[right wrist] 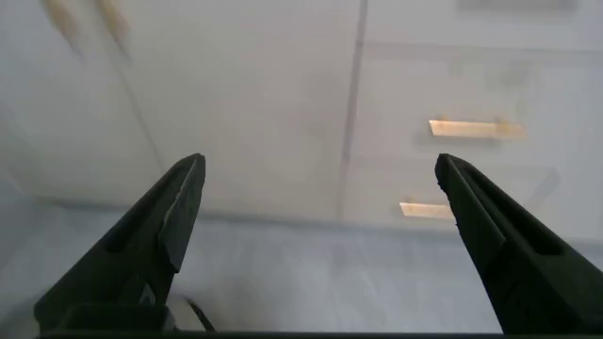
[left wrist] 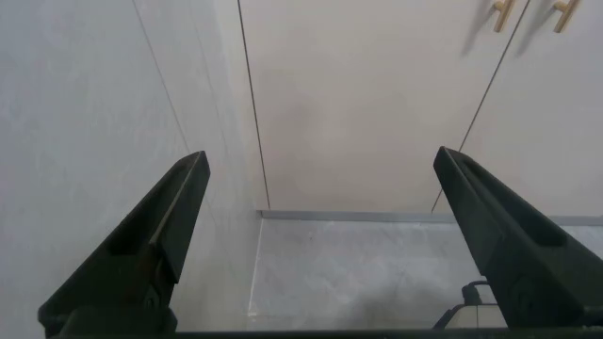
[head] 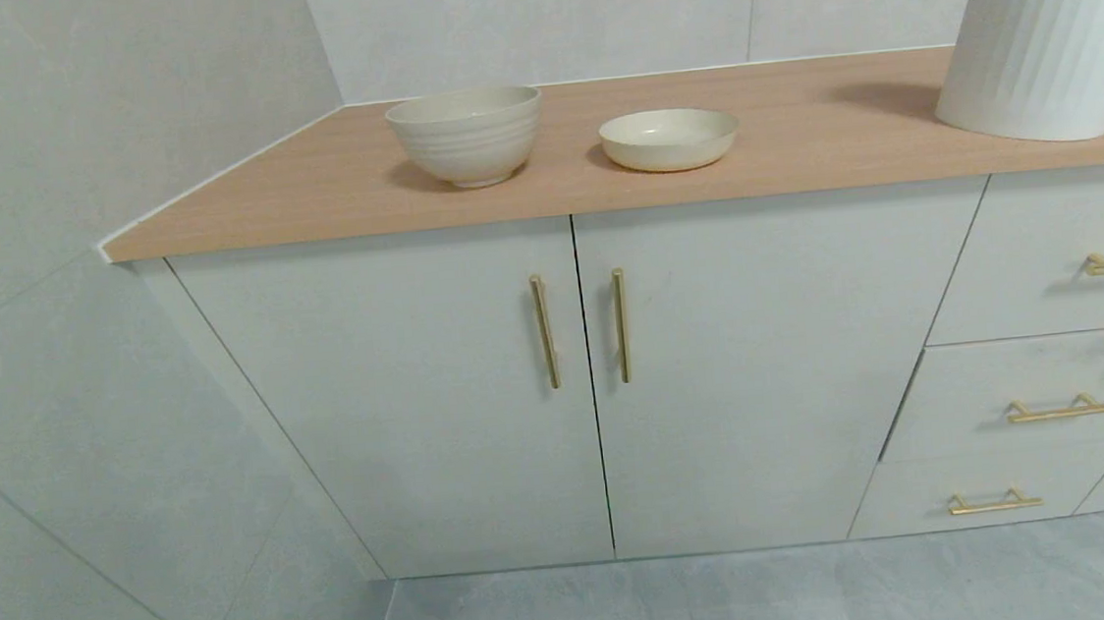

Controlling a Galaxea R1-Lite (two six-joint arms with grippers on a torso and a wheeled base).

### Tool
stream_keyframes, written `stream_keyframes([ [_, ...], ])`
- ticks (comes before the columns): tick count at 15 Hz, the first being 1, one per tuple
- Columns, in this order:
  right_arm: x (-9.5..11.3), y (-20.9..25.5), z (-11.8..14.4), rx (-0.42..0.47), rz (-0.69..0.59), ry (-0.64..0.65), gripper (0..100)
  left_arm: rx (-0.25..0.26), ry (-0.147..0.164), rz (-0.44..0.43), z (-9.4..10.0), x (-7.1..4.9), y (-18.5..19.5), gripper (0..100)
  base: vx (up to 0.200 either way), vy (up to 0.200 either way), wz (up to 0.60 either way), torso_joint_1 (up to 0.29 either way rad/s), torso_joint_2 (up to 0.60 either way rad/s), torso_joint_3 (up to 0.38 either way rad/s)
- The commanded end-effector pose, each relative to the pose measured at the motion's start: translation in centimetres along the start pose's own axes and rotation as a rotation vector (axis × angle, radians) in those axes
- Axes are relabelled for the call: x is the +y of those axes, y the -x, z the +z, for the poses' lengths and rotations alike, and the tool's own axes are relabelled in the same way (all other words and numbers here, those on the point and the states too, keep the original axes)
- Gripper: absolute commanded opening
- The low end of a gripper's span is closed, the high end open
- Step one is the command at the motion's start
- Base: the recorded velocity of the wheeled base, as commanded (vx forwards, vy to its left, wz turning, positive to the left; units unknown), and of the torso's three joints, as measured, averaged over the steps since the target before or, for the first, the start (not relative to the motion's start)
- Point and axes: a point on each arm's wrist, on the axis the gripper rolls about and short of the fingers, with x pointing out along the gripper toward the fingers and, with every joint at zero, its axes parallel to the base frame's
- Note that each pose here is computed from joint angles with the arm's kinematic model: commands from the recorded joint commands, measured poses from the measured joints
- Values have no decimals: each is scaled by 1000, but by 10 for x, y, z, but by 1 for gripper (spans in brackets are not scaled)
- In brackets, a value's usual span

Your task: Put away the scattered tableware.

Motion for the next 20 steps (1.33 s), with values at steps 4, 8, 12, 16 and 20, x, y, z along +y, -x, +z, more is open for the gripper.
stream_keyframes([
  [4, 3, -77, 95, 285, 383, -85, 100, 3, 0, 1, 0, 0, 0, 100, 0, 0, 0, 0, 0, 0],
  [8, 33, -188, 103, 426, 564, -70, 100, 1, 0, 1, 0, 0, 0, 100, 0, 0, 0, 0, 0, 0],
  [12, 82, -300, 87, 245, 653, -59, 100, 3, 0, 1, 0, 0, 0, 100, 0, 0, 0, 0, 0, 0],
  [16, 124, -346, 85, 252, 726, -143, 100, 1, 0, 1, 0, 0, 0, 100, 0, 0, 0, 0, 0, 0],
  [20, 160, -358, 101, 241, 790, -294, 100, 1, 0, 1, 0, 0, 0, 100, 0, 0, 0, 0, 0, 0],
])
